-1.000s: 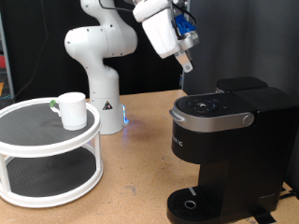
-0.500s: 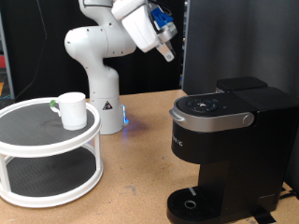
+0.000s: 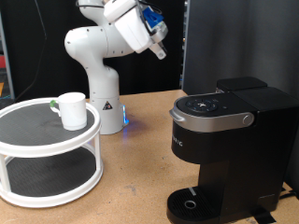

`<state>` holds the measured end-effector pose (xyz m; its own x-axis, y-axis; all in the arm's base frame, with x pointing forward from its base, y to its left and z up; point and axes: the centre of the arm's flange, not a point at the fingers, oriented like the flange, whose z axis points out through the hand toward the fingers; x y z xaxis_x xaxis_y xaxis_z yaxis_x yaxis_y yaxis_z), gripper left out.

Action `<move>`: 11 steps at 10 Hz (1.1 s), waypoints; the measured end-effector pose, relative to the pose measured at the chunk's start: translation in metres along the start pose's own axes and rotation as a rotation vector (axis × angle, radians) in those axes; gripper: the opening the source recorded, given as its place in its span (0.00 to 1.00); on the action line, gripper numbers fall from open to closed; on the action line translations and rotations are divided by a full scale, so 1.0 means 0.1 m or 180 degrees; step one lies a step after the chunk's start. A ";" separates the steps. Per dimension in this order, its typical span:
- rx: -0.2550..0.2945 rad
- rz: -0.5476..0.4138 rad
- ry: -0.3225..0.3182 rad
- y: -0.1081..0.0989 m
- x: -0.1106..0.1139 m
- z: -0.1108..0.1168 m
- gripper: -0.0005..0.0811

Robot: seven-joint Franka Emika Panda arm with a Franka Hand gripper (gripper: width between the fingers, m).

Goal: Make a cup of coffee with the keurig machine

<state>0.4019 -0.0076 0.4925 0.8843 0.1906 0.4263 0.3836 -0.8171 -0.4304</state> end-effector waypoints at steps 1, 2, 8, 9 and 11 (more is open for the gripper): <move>0.0140 -0.0064 -0.0063 0.04 -0.10 -0.10 0.01; 0.0250 -0.0149 -0.0138 0.08 -0.20 -0.20 0.01; 0.0633 -0.0494 -0.0410 0.16 -0.57 -0.47 0.01; 0.0736 -0.0575 -0.0493 0.17 -0.68 -0.53 0.01; 0.0852 -0.0708 -0.0629 0.21 -0.91 -0.70 0.01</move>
<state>0.3108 -0.0799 0.5003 0.7961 0.4692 0.3823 0.6041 -0.5784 -0.5481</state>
